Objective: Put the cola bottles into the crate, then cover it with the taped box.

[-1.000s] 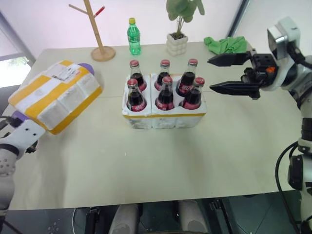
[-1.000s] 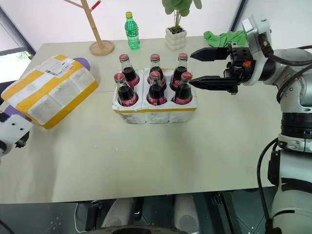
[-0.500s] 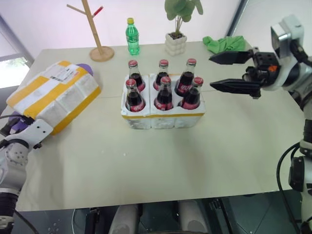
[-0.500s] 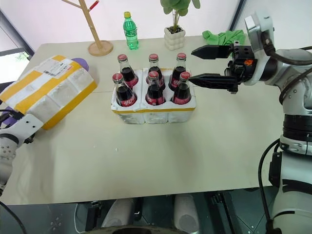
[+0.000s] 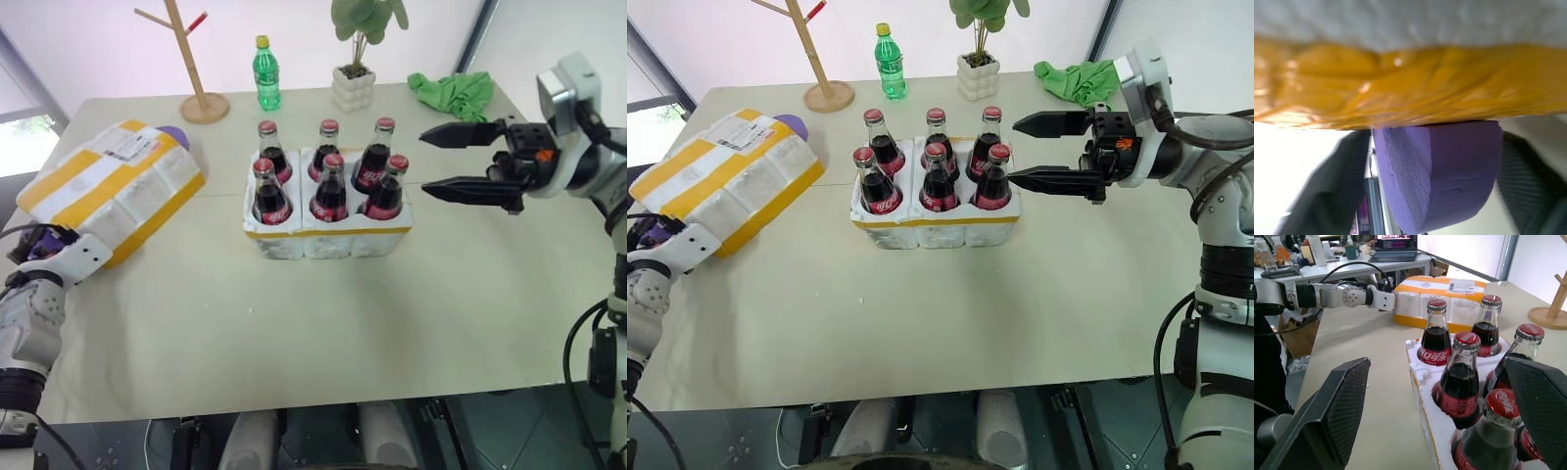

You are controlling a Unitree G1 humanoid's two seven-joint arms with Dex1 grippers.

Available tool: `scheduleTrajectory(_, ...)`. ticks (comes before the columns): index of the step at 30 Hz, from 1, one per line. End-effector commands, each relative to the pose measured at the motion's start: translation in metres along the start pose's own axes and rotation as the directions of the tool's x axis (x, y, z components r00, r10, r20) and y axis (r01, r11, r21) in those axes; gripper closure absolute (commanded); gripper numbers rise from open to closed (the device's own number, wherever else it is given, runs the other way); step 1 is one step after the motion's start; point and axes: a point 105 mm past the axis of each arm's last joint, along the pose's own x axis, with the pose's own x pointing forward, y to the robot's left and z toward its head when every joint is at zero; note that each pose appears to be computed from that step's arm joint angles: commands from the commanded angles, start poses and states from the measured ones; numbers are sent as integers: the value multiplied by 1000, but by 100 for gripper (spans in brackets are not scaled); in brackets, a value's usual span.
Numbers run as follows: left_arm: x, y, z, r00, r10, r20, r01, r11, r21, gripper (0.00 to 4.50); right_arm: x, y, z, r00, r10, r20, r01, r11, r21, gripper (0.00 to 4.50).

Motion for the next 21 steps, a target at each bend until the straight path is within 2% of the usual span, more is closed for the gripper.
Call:
scheduleTrajectory(1, 1, 19, -3, 998, 59, -7, -59, 998, 31, 335, -3, 4, 16, 1000, 5, 21, -4, 998, -58, 0)
scheduleTrajectory(3, 0, 25, -6, 996, 87, -16, -86, 996, 30, 391, -3, 5, 16, 1000, 11, 21, -9, 998, -56, 0)
scheduleTrajectory(12, -7, 64, -2, 984, 176, 19, -177, 984, 31, 391, -7, 2, 13, 1000, 4, -8, -5, 998, -58, 0)
scheduleTrajectory(19, -17, 137, 30, 950, 264, 165, -268, 963, 1, 391, -20, -2, 11, 999, -28, -31, 27, 999, -32, 0)
scheduleTrajectory(21, -20, 157, 58, 925, 263, 275, -262, 964, -39, 391, -23, -3, 9, 998, -50, -41, 48, 998, -39, 0)
